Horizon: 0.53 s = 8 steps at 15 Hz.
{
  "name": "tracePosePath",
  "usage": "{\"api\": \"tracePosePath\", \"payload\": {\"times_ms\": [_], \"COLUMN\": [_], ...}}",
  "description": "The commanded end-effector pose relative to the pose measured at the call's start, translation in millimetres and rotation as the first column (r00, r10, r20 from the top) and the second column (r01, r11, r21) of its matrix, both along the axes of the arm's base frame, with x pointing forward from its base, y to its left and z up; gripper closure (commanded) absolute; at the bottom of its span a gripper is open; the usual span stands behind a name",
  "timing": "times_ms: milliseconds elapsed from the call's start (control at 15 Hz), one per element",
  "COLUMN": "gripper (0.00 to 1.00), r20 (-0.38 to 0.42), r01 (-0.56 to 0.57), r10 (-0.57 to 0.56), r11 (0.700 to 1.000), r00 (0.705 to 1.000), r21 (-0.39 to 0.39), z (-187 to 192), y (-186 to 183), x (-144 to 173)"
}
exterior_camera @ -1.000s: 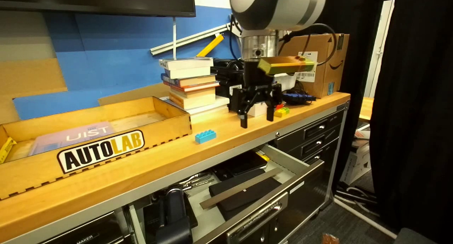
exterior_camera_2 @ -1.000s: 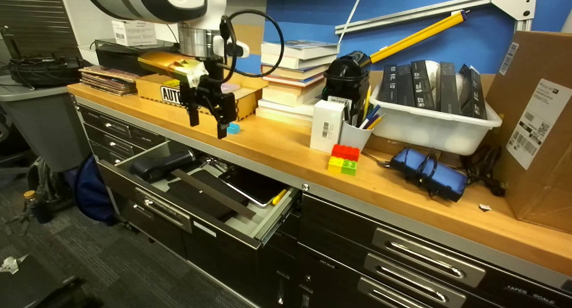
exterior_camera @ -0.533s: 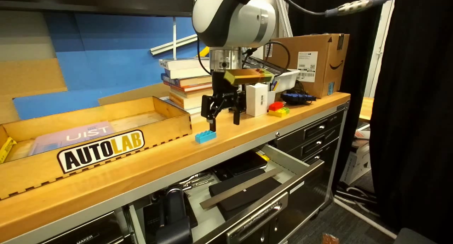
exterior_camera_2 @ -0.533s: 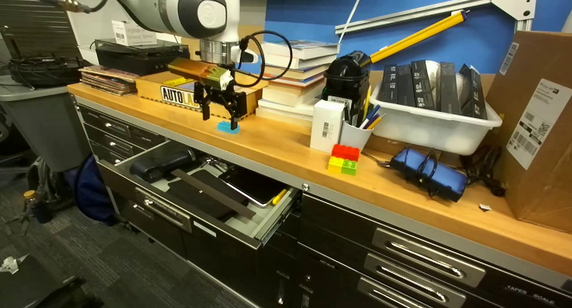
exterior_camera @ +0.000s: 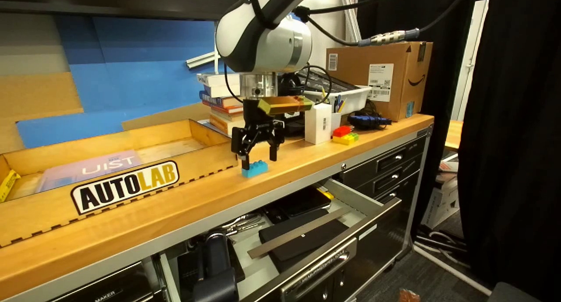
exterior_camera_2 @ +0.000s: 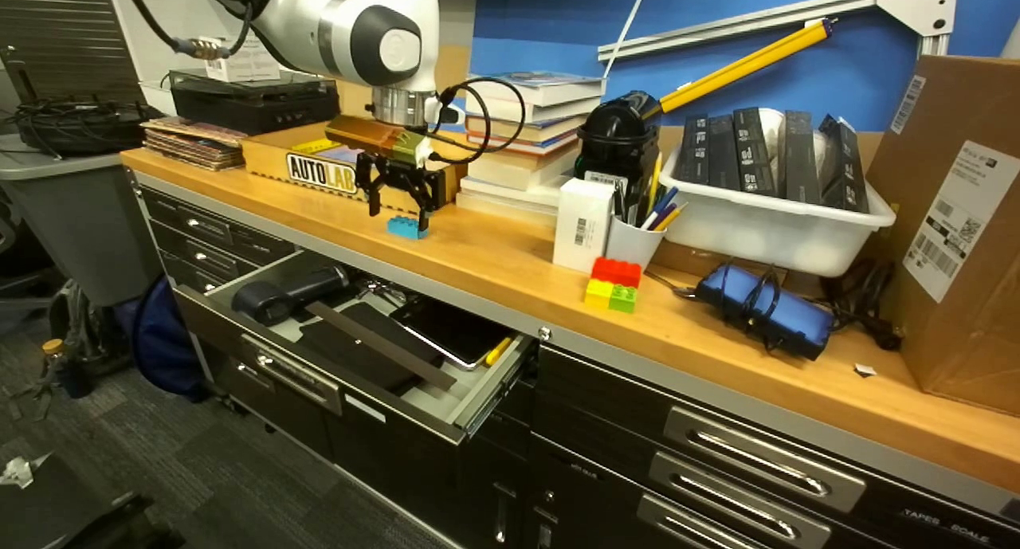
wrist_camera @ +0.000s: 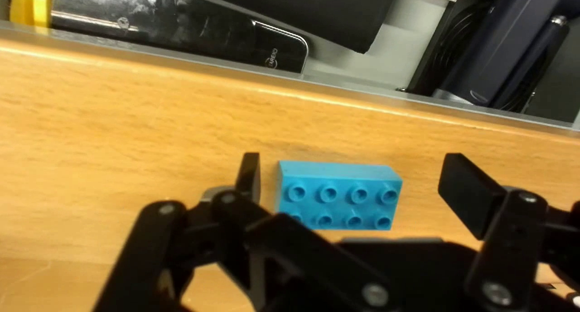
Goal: Put the blue block in the drawer, then close it
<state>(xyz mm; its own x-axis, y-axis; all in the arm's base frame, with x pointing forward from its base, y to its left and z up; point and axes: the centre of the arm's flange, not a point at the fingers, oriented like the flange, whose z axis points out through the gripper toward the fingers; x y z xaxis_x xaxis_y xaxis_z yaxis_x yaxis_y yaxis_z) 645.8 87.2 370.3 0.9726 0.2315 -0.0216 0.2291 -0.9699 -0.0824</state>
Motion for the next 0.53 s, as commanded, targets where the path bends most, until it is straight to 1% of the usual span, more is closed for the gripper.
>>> {"api": "tracePosePath", "payload": {"times_ms": [0, 467], "gripper": [0.0, 0.0], "r20": [0.0, 0.021], "r01": [-0.038, -0.038], "r10": [0.038, 0.039], "r11": [0.999, 0.999], "r00": [0.999, 0.999], "r21": [0.015, -0.004], "z": [3.8, -5.4], "y": [8.1, 17.2], "x": [17.8, 18.1]}}
